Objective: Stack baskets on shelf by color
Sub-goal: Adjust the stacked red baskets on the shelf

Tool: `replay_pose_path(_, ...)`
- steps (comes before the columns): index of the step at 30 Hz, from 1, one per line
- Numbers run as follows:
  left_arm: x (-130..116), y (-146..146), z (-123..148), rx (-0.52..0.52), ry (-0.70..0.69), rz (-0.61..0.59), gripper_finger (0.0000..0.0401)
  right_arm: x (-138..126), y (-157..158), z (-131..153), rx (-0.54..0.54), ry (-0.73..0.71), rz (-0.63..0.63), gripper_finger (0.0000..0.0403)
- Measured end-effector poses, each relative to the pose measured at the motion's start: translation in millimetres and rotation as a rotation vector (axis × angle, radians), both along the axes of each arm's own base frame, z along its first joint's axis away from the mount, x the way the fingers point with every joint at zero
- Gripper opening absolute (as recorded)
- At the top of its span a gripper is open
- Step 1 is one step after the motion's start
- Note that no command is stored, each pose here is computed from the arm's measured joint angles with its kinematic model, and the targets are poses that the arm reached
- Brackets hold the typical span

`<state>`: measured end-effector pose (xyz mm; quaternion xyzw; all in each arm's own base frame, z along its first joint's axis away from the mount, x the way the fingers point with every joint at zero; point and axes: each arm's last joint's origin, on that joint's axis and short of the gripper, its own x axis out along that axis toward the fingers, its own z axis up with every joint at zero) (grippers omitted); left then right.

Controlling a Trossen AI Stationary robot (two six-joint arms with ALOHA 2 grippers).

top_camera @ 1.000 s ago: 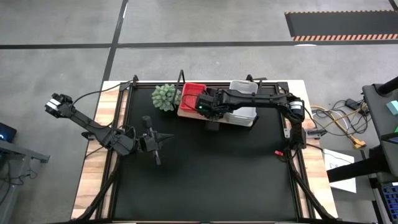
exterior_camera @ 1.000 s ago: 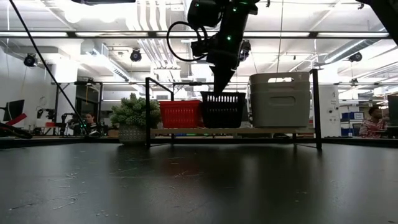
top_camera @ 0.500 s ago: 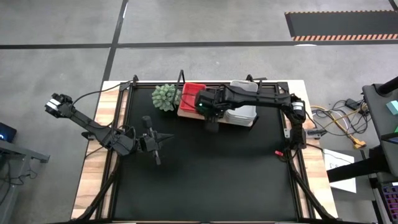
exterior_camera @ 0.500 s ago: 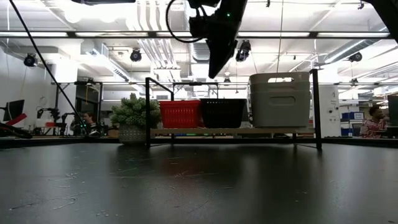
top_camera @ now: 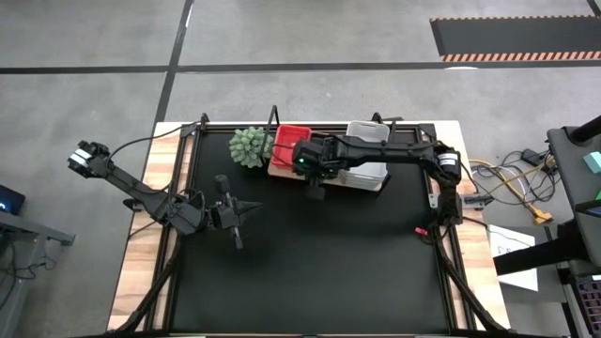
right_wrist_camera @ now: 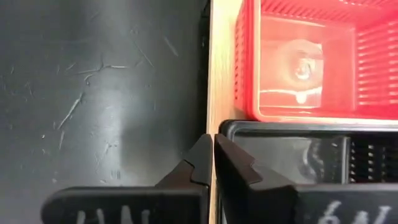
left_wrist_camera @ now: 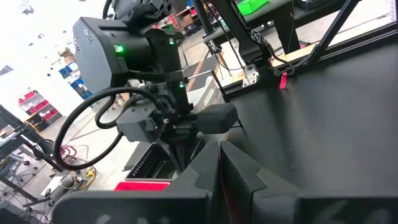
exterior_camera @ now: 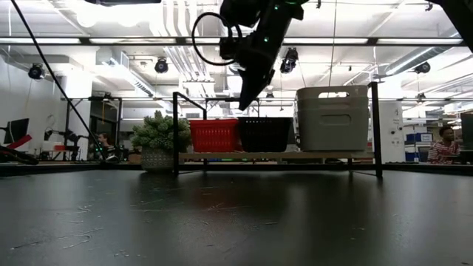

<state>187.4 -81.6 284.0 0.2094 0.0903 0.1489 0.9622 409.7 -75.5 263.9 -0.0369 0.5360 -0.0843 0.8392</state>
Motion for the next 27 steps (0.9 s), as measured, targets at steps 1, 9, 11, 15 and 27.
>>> replay_pose_path(1,0.0,0.0,0.0,0.001,0.000,0.000,0.0000,0.0,-0.5,0.0,-0.001,-0.001,-0.002,0.0009)
replay_pose_path(9,0.0,0.0,0.0,0.003,0.001,0.000,0.0000,9.6,-8.5,-4.6,-0.045,-0.115,-0.031,0.0009)
replay_pose_path(11,0.0,0.0,0.0,0.002,0.001,0.000,0.0000,9.5,-11.9,-9.5,-0.046,-0.117,-0.038,0.0009)
replay_pose_path(15,0.0,0.0,0.0,0.002,0.001,0.000,0.0000,6.2,-20.3,-15.0,-0.034,-0.108,-0.078,0.0009)
replay_pose_path(27,0.0,0.0,0.0,0.001,0.000,0.000,0.0000,3.4,-23.7,-18.5,-0.020,-0.100,-0.102,0.0009)
